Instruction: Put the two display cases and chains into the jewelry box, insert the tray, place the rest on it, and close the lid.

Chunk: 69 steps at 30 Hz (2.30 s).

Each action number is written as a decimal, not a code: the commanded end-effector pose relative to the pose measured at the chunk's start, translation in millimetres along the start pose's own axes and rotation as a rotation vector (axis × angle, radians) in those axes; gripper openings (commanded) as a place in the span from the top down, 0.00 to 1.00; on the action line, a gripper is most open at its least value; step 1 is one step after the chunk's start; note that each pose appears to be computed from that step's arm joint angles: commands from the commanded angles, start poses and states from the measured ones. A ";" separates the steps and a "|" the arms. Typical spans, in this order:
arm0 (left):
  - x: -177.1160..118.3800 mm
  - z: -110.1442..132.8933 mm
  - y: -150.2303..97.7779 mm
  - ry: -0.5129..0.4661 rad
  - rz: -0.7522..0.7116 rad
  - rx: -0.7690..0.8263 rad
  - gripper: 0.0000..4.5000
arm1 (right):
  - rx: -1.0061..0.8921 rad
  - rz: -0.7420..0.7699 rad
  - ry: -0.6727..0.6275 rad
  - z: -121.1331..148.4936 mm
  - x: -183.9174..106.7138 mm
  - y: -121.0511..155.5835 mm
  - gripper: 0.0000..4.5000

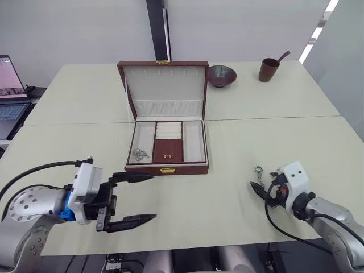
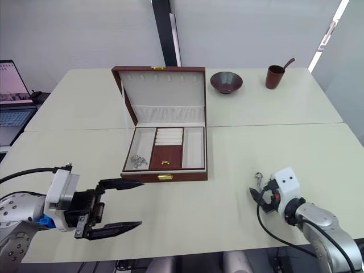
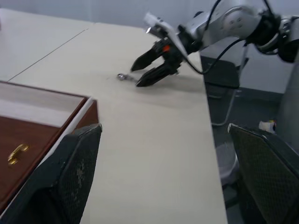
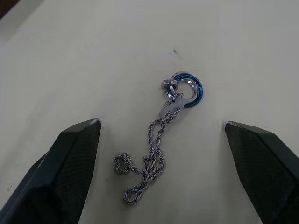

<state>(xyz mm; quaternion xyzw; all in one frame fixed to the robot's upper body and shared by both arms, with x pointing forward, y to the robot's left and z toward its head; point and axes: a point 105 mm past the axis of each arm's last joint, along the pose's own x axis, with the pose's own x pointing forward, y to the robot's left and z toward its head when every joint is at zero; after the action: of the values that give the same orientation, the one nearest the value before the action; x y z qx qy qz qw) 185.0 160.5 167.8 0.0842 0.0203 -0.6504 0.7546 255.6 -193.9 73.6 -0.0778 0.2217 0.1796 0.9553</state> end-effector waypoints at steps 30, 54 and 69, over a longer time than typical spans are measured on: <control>6.3 -3.6 2.7 -0.035 0.020 0.020 0.00 | -0.133 -0.051 -0.103 23.9 1.1 -1.5 1.00; -23.1 5.8 25.1 -0.098 0.358 -0.058 0.00 | -0.417 0.524 -0.487 207.9 -0.2 67.1 1.00; -28.4 6.5 24.6 -0.106 0.446 -0.060 0.00 | -0.494 0.619 -0.465 218.1 44.1 97.5 1.00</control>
<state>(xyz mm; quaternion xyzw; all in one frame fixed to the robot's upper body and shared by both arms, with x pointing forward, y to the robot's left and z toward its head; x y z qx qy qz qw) 208.2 192.9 171.1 0.0201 0.0012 -0.4680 0.8835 344.1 -43.4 225.3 -0.1775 -0.0022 0.5147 0.8388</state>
